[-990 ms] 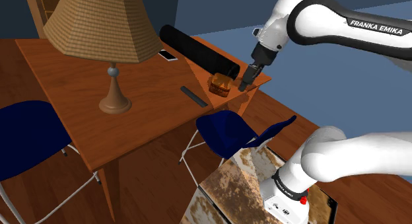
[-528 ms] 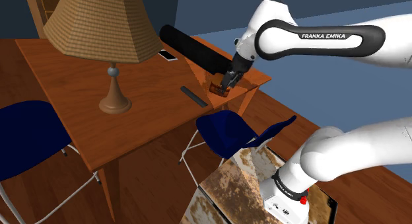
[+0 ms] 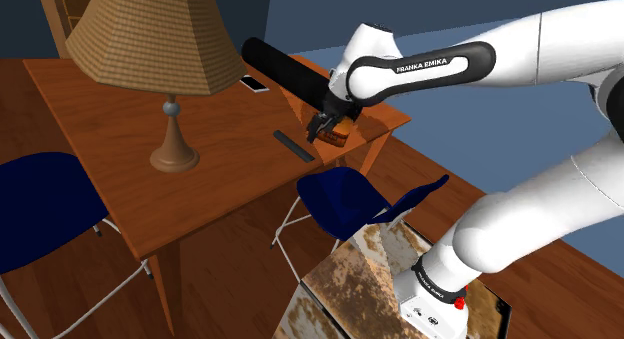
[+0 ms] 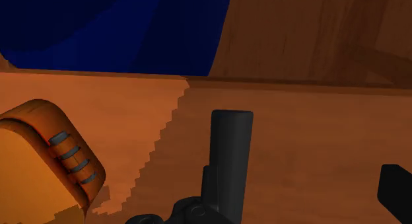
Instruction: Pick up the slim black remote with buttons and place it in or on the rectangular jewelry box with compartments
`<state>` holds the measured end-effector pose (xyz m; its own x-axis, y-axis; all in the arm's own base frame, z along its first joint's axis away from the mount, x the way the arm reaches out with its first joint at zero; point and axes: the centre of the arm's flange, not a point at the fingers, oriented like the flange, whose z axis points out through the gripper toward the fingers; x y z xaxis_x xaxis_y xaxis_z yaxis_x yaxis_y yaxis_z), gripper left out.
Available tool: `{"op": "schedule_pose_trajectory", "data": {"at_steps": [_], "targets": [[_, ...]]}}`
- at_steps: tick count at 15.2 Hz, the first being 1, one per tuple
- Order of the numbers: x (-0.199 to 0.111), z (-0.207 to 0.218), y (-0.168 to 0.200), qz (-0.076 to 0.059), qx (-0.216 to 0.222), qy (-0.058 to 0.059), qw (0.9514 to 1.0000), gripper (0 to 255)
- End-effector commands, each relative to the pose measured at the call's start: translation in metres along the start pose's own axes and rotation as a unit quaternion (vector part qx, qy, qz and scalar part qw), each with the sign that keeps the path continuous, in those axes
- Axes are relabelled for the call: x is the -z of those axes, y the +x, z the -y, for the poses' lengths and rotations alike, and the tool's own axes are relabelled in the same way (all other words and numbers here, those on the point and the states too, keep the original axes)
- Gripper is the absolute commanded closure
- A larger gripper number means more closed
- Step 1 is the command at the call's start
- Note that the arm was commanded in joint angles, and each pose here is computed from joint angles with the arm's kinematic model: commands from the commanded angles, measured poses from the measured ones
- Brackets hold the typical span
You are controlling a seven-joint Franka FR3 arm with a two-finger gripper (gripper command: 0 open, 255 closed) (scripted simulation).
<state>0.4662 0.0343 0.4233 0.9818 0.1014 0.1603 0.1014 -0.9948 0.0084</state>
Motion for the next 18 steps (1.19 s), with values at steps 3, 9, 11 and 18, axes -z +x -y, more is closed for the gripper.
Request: {"op": "schedule_pose_trajectory", "data": {"at_steps": [3,9,11,18], "targets": [[-0.038,-0.010,0.032,-0.013,-0.012,-0.007,0.9998,0],[-0.090,-0.026,0.083,-0.032,-0.031,-0.018,0.9989,0],[-0.096,-0.026,0.084,-0.032,-0.031,-0.018,0.9988,0],[-0.131,-0.027,0.086,-0.032,-0.031,-0.018,0.9988,0]]}}
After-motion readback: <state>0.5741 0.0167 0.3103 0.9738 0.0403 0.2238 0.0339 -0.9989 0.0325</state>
